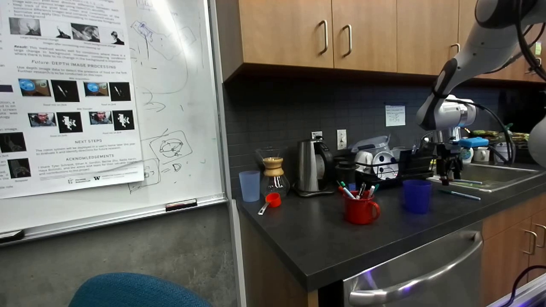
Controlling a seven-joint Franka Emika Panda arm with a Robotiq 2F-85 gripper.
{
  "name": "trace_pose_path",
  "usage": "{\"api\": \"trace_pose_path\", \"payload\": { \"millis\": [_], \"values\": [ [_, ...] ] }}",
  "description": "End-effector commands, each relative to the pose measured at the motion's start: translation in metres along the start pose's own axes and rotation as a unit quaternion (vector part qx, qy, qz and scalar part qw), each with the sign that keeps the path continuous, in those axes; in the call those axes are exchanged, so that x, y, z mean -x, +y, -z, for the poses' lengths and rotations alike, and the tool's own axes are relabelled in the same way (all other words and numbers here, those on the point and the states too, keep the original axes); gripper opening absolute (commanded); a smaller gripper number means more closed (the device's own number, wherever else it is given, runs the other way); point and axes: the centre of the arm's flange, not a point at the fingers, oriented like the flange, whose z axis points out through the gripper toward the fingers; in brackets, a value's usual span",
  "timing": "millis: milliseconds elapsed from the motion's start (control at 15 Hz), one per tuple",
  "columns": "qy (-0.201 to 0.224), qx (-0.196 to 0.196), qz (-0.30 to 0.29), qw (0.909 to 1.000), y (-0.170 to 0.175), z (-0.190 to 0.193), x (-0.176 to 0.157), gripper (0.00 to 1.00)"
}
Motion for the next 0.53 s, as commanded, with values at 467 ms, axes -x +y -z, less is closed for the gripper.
{"api": "trace_pose_path", "payload": {
  "millis": [467],
  "values": [
    [0.033, 0.033, 0.008, 0.9989, -0.0063, 0.0039, 0.0047, 1.0]
  ]
}}
